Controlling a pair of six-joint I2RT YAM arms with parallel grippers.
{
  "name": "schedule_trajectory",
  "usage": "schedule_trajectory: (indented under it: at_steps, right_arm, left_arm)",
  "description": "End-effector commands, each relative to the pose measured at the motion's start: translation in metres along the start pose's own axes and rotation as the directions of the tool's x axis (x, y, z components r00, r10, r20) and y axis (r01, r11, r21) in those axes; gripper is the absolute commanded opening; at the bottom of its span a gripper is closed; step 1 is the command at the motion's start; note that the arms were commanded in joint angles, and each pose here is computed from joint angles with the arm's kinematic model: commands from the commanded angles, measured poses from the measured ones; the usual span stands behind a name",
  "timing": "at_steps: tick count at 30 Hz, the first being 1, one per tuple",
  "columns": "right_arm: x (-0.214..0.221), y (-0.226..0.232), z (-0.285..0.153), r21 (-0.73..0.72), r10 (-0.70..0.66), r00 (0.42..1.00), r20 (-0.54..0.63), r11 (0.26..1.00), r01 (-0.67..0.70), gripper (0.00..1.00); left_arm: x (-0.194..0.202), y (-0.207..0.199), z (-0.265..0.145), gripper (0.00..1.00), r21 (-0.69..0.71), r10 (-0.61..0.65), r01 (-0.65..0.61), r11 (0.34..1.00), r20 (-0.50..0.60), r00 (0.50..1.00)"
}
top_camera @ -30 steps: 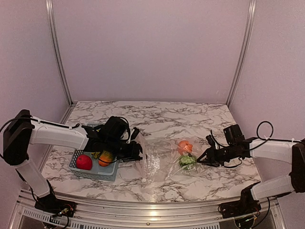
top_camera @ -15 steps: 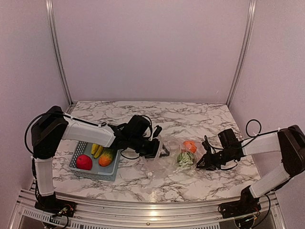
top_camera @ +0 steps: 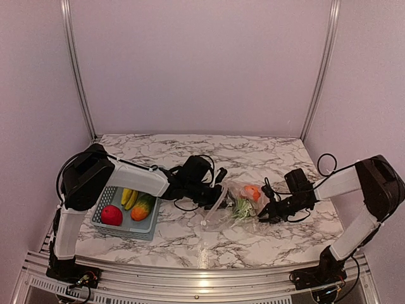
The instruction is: Open the zip-top bag and remove the fake food
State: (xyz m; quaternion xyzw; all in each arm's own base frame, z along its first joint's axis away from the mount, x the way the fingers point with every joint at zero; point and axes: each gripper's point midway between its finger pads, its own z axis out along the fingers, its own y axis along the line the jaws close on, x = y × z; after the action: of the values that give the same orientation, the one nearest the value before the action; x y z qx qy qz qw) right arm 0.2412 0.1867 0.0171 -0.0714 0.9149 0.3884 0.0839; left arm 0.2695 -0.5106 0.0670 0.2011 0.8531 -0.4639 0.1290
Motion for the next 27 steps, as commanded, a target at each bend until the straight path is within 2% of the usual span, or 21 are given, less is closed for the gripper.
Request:
schedule_trajectory:
  at_steps: [1, 5, 9, 19, 26, 27]
  right_arm:
    - [0.002, -0.004, 0.008, 0.034, -0.043, 0.998, -0.043, 0.998, 0.045, 0.00]
    - [0.002, 0.003, 0.015, 0.035, -0.084, 0.994, -0.072, 0.996, 0.086, 0.00]
    - [-0.002, 0.017, 0.022, 0.027, -0.124, 0.989, -0.080, 0.992, 0.127, 0.00]
    - [-0.016, 0.043, 0.020, -0.033, -0.166, 0.985, -0.039, 0.986, 0.165, 0.00]
    - [-0.013, 0.043, 0.018, -0.035, -0.161, 0.986, -0.041, 0.987, 0.160, 0.00]
    - [-0.012, 0.042, 0.018, -0.031, -0.156, 0.987, -0.038, 0.987, 0.155, 0.00]
  left_arm:
    - [-0.004, -0.018, 0.012, 0.70, 0.072, 0.060, -0.060, 0.996, 0.000, 0.998]
    - [-0.004, -0.035, 0.015, 0.78, 0.114, 0.113, -0.111, 0.987, -0.006, 0.994]
    - [0.005, -0.034, 0.023, 0.84, 0.081, 0.147, -0.143, 0.986, -0.049, 0.988]
    - [0.032, 0.030, 0.028, 0.89, -0.212, 0.106, -0.143, 0.967, -0.179, 0.978]
    - [0.038, 0.053, 0.029, 0.94, -0.320, 0.109, -0.183, 0.930, -0.237, 0.965]
    - [0.038, 0.054, 0.026, 0.92, -0.328, 0.107, -0.184, 0.927, -0.240, 0.965]
